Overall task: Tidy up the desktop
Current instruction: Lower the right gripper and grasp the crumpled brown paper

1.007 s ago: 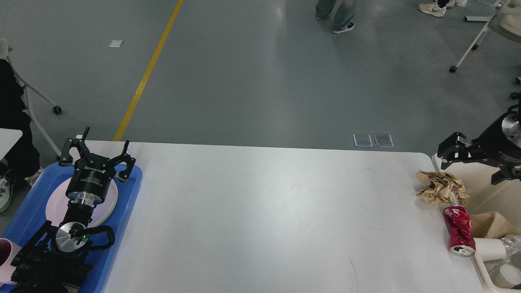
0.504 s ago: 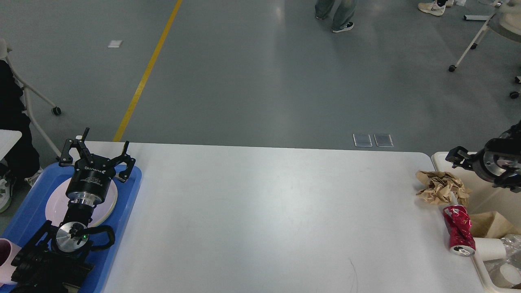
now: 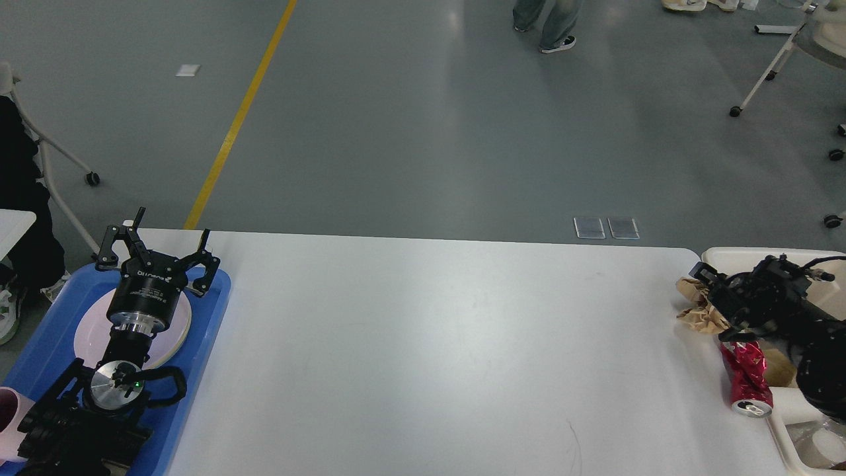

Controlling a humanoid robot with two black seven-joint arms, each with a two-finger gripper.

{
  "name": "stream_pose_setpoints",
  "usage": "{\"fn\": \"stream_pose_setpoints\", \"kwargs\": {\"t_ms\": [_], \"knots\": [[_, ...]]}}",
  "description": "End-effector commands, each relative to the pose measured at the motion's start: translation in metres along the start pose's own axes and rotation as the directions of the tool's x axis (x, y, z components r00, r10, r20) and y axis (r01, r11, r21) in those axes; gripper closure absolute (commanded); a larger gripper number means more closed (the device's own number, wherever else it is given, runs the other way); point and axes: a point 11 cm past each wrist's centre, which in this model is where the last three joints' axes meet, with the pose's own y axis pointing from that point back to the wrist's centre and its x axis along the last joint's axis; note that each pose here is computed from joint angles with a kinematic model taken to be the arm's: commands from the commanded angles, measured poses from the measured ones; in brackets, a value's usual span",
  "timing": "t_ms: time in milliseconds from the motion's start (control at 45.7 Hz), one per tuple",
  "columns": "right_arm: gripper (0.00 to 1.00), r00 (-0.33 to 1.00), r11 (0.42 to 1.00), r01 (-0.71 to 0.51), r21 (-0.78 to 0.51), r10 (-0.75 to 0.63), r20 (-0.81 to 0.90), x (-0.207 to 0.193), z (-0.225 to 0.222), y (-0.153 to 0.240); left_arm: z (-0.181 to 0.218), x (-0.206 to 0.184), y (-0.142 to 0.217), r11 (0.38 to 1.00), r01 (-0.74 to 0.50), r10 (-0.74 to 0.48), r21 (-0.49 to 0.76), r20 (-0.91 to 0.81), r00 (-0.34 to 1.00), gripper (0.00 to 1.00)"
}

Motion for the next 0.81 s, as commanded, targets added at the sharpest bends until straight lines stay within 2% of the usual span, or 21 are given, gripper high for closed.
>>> {"fn": "stream_pose_setpoints", "kwargs": {"t_ms": [0, 219, 306, 372, 438, 525, 679, 788], "knots": [[0.01, 1.000, 1.000, 0.006, 0.005, -0.006, 0.001, -0.010, -0.003, -0.001, -0.001, 0.000, 0.000, 1.000, 0.000, 0.000, 0.000, -0.002, 1.000, 0.04], [0.02, 1.000, 1.000, 0.026, 0.004, -0.026, -0.008, -0.024, -0.003, -0.002, 0.000, 0.000, 0.000, 1.000, -0.001, 0.001, 0.001, 0.001, 1.000, 0.04], [0.08, 1.000, 1.000, 0.030, 0.000, -0.030, -0.009, -0.026, -0.001, -0.003, 0.000, 0.000, 0.000, 1.000, 0.000, 0.000, 0.000, 0.000, 1.000, 0.04], [0.23, 0.999, 0.999, 0.034, -0.003, -0.034, -0.011, -0.029, 0.000, -0.004, -0.001, 0.000, 0.000, 1.000, 0.000, 0.000, 0.000, -0.002, 1.000, 0.04], [0.42, 0.999, 0.999, 0.036, -0.001, -0.036, -0.012, -0.030, 0.000, -0.004, 0.000, 0.000, 0.000, 1.000, 0.000, 0.000, 0.000, 0.000, 1.000, 0.04], [0.57, 0.999, 0.999, 0.042, -0.003, -0.042, -0.014, -0.033, 0.001, -0.004, 0.000, 0.000, 0.000, 1.000, 0.000, 0.000, 0.000, 0.000, 1.000, 0.04], [1.00, 0.999, 0.999, 0.050, -0.012, -0.050, -0.018, -0.038, 0.005, -0.006, 0.000, 0.000, 0.000, 1.000, 0.000, 0.000, 0.000, 0.000, 1.000, 0.04], [1.00, 0.999, 0.999, 0.049, -0.014, -0.049, -0.017, -0.038, 0.006, -0.006, 0.000, 0.000, 0.000, 1.000, 0.000, 0.000, 0.001, 0.001, 1.000, 0.04]]}}
